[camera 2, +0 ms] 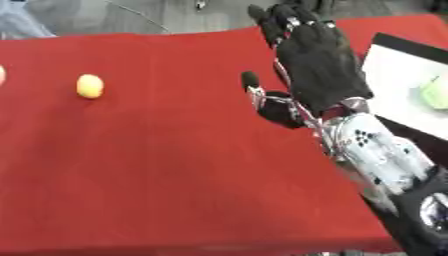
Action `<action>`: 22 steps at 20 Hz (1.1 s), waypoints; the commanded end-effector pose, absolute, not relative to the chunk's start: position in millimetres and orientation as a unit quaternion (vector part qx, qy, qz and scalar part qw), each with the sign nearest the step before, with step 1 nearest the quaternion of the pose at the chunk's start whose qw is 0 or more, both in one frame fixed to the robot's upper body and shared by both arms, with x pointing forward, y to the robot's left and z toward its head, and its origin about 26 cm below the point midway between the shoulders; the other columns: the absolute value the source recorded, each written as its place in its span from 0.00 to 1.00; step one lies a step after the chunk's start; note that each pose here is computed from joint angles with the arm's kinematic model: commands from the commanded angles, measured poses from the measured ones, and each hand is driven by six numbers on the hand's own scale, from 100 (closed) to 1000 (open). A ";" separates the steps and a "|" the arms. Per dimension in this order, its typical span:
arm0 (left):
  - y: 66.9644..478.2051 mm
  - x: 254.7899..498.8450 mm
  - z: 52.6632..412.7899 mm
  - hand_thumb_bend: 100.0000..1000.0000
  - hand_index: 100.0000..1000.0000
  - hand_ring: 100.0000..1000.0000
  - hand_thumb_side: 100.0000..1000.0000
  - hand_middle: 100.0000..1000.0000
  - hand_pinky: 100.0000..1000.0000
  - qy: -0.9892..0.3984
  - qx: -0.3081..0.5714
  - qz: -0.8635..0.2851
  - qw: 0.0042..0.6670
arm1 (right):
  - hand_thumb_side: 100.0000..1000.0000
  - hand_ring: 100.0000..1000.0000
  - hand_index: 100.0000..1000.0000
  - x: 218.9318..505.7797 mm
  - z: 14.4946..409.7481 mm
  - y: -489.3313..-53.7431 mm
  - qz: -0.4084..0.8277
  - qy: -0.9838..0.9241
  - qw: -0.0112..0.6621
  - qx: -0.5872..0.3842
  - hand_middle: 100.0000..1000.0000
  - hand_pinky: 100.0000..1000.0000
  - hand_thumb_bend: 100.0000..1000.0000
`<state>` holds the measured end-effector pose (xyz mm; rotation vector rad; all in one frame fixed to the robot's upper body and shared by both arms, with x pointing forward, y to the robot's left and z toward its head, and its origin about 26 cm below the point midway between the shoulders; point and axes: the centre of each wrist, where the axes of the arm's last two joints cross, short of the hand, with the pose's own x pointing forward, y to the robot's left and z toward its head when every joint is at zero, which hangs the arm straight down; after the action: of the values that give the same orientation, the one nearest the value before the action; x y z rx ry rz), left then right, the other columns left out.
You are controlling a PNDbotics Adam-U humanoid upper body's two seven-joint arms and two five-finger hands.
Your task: Pick up the objects with one hand, pass them to the other hand, and then place them into the box on the other side of the table.
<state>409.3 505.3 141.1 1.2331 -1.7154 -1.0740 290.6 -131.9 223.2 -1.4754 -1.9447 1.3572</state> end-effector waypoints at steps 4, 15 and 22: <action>430.9 444.3 153.6 0.00 0.52 0.35 0.18 0.27 0.61 -0.731 0.383 -0.482 0.294 | 0.27 0.81 0.94 287.2 234.0 -130.0 0.490 -0.685 0.143 -0.520 0.79 0.43 0.34; 269.5 464.7 154.4 0.00 0.53 0.36 0.18 0.27 0.62 -0.787 0.169 -0.579 0.128 | 0.26 0.81 0.94 286.2 240.5 -124.1 0.514 -0.684 0.112 -0.505 0.80 0.46 0.38; 204.5 464.2 160.9 0.00 0.53 0.36 0.19 0.27 0.63 -0.792 0.085 -0.598 0.090 | 0.26 0.81 0.93 284.7 237.6 -121.5 0.521 -0.686 0.119 -0.494 0.80 0.42 0.37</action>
<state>463.1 212.5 143.8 0.2589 -2.3117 -1.7619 288.5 -122.1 229.3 -1.4314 -1.9711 1.5381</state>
